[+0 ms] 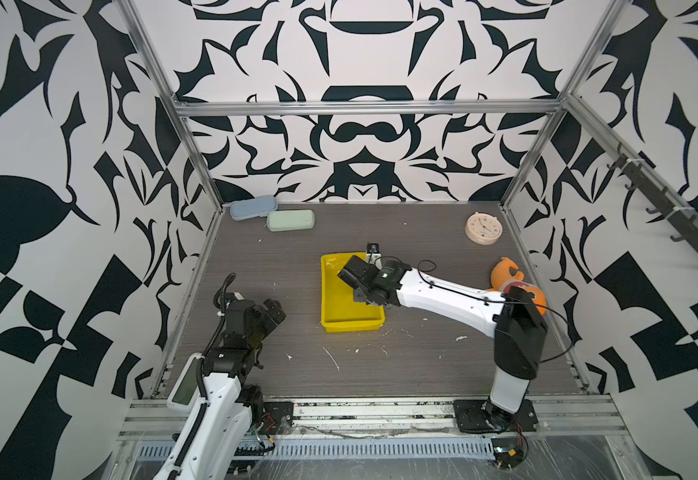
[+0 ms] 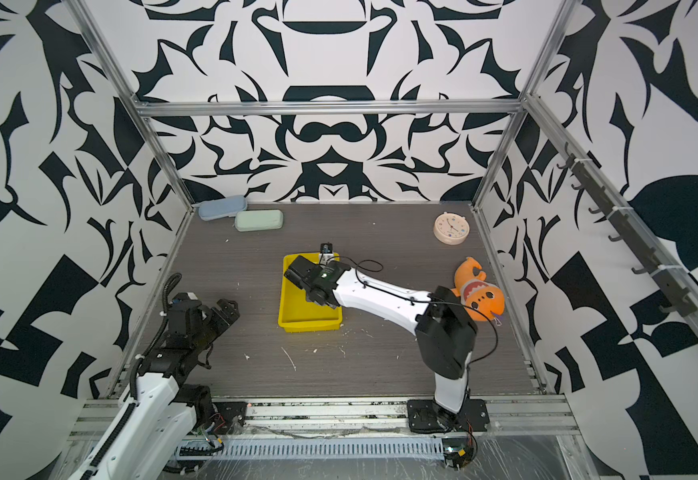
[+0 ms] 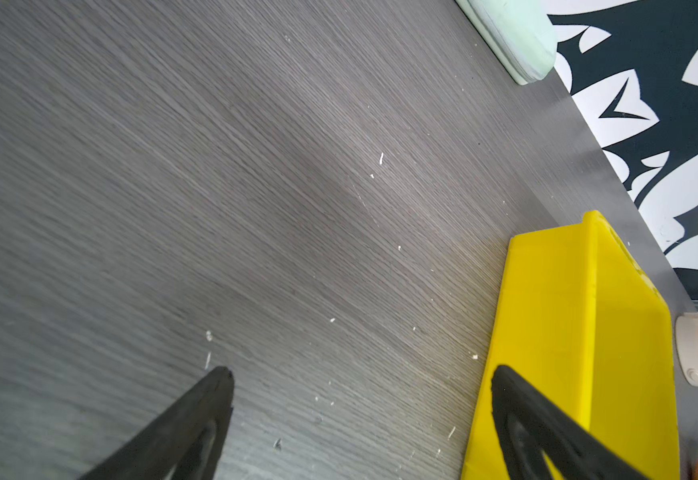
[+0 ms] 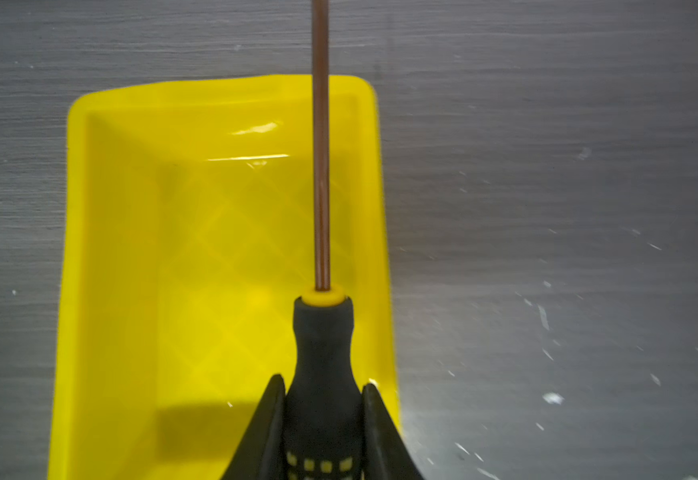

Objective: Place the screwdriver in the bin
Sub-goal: 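Lift the screwdriver with the right gripper and carry it over the yellow bin, then lower the screwdriver into the yellow bin and open the right gripper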

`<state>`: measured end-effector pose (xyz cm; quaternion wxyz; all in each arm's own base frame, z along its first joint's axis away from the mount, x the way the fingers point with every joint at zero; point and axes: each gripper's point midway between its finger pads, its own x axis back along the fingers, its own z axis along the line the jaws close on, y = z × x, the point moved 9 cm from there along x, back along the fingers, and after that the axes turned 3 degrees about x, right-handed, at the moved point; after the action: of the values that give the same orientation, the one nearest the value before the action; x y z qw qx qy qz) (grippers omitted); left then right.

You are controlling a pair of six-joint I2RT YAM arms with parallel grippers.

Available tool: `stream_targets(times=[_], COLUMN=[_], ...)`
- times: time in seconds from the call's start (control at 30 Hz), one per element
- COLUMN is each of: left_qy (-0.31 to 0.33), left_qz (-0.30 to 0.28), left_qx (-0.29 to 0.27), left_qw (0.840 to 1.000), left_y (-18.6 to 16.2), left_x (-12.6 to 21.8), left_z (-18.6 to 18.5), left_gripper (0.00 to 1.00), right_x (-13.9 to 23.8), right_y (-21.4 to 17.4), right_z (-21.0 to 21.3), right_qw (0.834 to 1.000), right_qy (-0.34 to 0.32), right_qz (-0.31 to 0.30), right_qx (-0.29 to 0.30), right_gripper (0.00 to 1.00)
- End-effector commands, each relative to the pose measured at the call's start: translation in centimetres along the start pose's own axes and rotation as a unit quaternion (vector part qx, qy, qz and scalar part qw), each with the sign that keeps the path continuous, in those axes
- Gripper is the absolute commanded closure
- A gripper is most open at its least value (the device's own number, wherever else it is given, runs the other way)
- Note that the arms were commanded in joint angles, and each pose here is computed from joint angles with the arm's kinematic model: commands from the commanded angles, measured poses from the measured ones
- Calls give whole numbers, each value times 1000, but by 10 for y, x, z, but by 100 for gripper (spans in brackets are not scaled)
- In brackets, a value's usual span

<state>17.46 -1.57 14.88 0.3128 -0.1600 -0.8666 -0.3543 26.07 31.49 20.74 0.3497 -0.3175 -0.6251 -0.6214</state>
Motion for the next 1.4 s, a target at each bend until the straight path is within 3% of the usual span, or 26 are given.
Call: stream_targets(times=[0.0,0.3,0.67,0.73,0.83,1.13,1.23,1.27,1.37], left_qy=[0,2,1,0,-1,-2,0,0,1], left_qz=[-11,-9,-10,-10,-9,-5,-4,-4,-1], left_qx=[6,6,5,6,5,5,5,5,5], left_qw=[1000,1000,1000,1000,1000,1000,1000,1000,1000], left_y=[5,5,5,5,5,5,4,4,4], left_x=[5,3,3,4,3,3,2,2,2], left_z=[-3,-3,-4,-4,-4,-5,-4,-4,-4], left_gripper=[1,1,1,1,1,1,1,1,1], right_x=[-1,-46,-51,-50,-46,11,35,42,59], right_y=[16,-2,-6,-7,-4,31,41,43,47], right_z=[18,50,50,49,46,17,-2,-8,-37], right_qw=[1000,997,997,997,997,1000,1000,1000,999], right_qy=[9,34,26,25,21,10,14,19,15], right_qz=[-2,70,79,80,75,13,-11,-18,-34], right_qx=[17,2,-1,-2,-2,0,2,6,7], right_gripper=[83,86,84,78,56,32,5,1,1])
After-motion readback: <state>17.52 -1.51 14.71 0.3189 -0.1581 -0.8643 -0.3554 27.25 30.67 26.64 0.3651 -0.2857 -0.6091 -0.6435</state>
